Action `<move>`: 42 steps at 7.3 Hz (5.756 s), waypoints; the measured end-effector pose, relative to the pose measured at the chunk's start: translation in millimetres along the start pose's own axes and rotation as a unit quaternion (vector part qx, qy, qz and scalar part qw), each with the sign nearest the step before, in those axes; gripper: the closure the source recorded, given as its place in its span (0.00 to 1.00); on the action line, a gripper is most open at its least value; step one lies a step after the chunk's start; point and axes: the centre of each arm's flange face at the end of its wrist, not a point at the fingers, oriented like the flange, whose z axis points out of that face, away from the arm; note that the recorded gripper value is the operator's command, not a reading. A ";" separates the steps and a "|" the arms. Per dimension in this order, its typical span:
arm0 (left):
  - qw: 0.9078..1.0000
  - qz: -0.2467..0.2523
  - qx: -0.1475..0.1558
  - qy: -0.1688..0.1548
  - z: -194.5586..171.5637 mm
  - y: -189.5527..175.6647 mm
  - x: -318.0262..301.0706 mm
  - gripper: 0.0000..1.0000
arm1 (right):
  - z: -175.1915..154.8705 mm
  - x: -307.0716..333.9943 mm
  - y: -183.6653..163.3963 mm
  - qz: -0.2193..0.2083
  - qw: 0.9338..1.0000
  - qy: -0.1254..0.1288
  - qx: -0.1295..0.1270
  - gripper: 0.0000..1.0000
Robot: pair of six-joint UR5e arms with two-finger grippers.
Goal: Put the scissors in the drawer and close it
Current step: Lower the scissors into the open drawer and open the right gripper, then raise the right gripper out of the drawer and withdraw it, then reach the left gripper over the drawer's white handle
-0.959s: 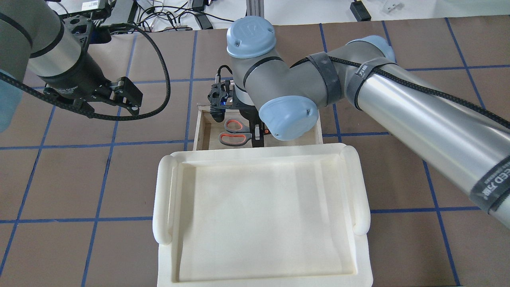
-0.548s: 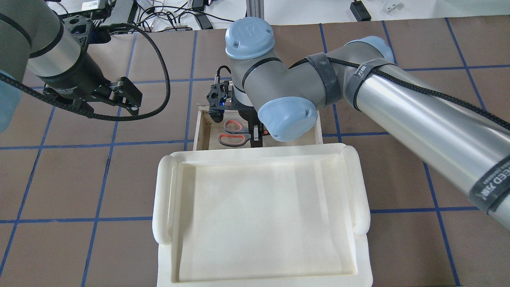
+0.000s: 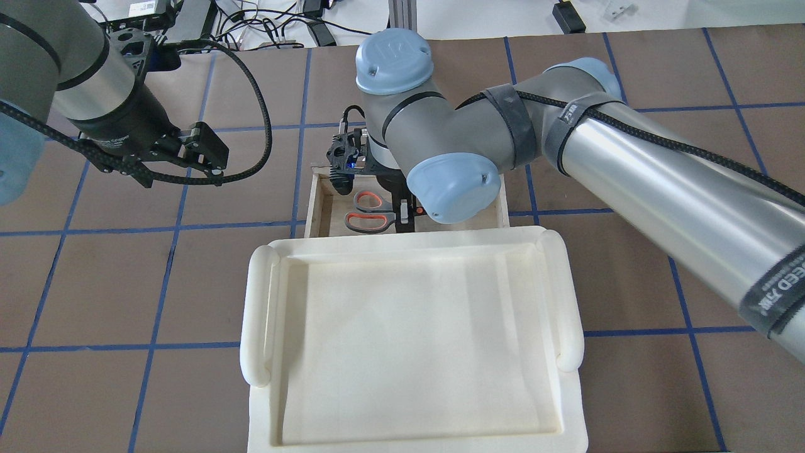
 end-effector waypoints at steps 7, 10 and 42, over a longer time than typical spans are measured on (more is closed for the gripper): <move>1.000 -0.004 0.002 0.002 -4.2 7.1 0.9 0.00 | -2.0 -0.2 -2.1 0.007 1.000 -0.001 0.012 0.00; 1.000 -0.004 0.000 0.001 -4.4 8.4 0.8 0.00 | -31.5 13.0 3.0 0.024 0.999 0.029 0.020 0.00; 0.997 -0.029 -0.070 -0.007 204.2 -161.0 229.7 0.00 | -223.4 -5.0 257.5 0.638 0.764 0.071 0.066 0.00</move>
